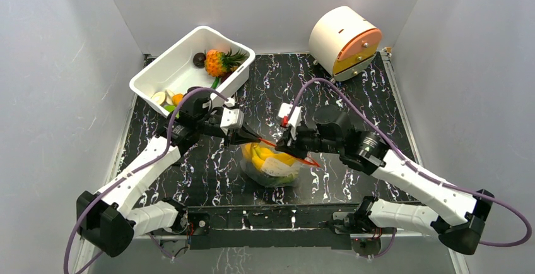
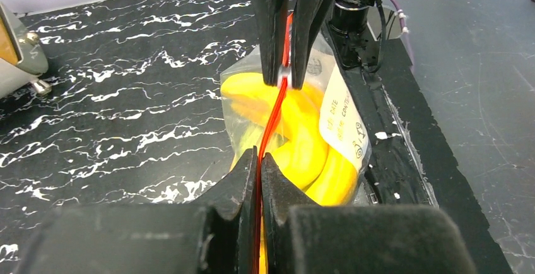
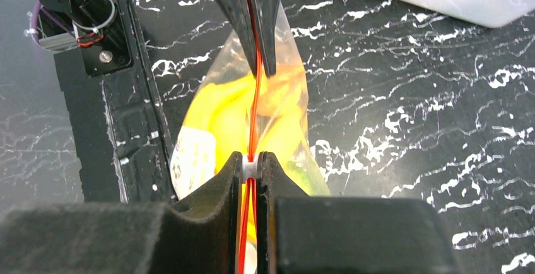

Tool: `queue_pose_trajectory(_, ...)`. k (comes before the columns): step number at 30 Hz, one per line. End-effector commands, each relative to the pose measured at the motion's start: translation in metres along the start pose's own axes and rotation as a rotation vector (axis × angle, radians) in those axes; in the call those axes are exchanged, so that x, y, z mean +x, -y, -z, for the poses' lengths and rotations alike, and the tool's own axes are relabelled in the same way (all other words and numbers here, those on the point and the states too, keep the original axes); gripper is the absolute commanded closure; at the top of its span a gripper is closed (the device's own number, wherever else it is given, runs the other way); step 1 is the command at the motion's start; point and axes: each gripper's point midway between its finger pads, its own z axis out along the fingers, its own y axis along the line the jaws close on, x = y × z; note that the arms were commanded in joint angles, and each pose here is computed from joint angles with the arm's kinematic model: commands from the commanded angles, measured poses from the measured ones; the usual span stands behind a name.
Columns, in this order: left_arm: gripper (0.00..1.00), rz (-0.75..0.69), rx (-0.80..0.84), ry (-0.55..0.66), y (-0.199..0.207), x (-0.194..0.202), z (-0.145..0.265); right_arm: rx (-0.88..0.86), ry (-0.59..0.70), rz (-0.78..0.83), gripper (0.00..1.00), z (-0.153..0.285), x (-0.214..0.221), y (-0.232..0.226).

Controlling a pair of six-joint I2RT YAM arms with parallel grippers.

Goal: Place the food in the zip-top bag and seal the zipper
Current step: Zip the zipper food storage bag at the center of the board.

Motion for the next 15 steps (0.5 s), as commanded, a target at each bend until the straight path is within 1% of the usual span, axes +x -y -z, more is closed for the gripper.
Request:
queue_pose_trajectory(1, 1.00, -0.089, -0.116, -0.036, -0.020, -0.012, 0.014, 0.063, 0.024, -0.025, 1.00, 0.028, -0.001, 0.001)
queue_pose_trajectory(4, 1.00, -0.093, -0.153, -0.060, -0.024, -0.008, 0.019, 0.112, 0.019, -0.035, 1.00, 0.040, 0.004, 0.004)
queue_pose_trajectory(8, 1.00, -0.094, -0.201, -0.058, -0.028, -0.011, 0.026, 0.159, 0.002, -0.066, 1.00, 0.056, 0.012, 0.006)
queue_pose_trajectory(11, 1.00, -0.105, -0.282, -0.093, -0.041, -0.009, 0.035, 0.218, -0.013, -0.084, 1.00, 0.070, 0.015, 0.012)
queue_pose_trajectory(13, 1.00, -0.110, -0.326, -0.111, -0.048, -0.009, 0.041, 0.241, -0.009, -0.086, 1.00, 0.081, 0.012, 0.013)
queue_pose_trajectory(15, 1.00, -0.116, -0.352, -0.104, -0.052, -0.014, 0.046, 0.262, 0.001, -0.085, 1.00, 0.092, 0.007, 0.014)
